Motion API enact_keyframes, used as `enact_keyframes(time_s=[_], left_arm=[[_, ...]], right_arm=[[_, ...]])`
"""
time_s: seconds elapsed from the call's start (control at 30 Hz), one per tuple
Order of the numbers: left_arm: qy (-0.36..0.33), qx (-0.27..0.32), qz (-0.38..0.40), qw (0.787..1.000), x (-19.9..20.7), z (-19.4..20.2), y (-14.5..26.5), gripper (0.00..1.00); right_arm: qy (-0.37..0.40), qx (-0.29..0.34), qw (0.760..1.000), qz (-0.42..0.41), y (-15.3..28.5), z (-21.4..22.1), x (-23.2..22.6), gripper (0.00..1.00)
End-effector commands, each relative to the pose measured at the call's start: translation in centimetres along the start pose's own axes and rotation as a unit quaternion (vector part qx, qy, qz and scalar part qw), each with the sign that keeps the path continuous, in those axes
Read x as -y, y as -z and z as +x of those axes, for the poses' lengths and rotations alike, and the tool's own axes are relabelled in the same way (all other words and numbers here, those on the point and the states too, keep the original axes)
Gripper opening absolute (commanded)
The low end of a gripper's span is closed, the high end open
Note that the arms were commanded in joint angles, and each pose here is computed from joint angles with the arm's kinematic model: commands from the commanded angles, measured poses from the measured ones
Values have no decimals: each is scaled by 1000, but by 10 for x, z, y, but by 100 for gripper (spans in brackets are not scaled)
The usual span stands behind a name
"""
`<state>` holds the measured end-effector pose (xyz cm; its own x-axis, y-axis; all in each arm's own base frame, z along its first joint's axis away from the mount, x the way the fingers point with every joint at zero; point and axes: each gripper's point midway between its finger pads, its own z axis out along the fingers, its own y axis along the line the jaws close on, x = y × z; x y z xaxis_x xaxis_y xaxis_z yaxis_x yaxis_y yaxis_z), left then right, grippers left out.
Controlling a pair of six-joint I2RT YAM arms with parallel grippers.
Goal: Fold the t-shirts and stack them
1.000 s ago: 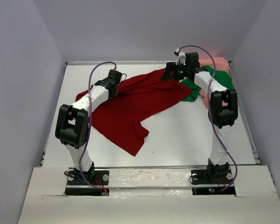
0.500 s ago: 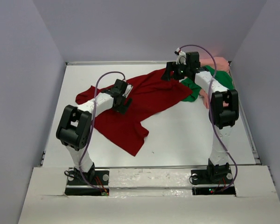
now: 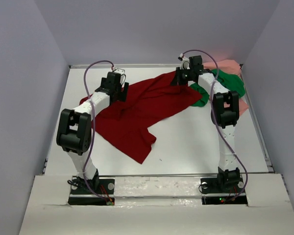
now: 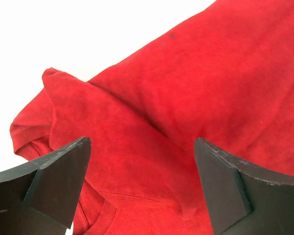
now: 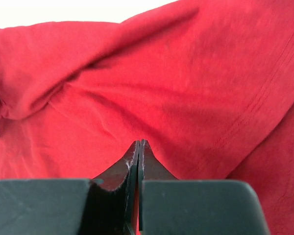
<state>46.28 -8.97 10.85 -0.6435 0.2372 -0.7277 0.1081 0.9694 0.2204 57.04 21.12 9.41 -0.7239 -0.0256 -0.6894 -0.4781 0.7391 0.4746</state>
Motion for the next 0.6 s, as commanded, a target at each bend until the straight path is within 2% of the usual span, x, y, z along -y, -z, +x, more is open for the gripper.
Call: enact_keyframes(time_s=[0.0,0.1,0.4,0.57], left_arm=[[35,14,11,999,-4,-7,4,99],[48,-13,5,999,-14,13,2,99],[54,-17,-46,997,-41,34,6,99],[66,1,-80,995,-52,33,7,99]], right_arm=[[22,-2,1000,2,4,-9,-16,0],[20,-12,1000,11,4,1,-11,0],[9,-47,997,60,-27,35,6,0],[9,-24,992,127,-34,15,18,0]])
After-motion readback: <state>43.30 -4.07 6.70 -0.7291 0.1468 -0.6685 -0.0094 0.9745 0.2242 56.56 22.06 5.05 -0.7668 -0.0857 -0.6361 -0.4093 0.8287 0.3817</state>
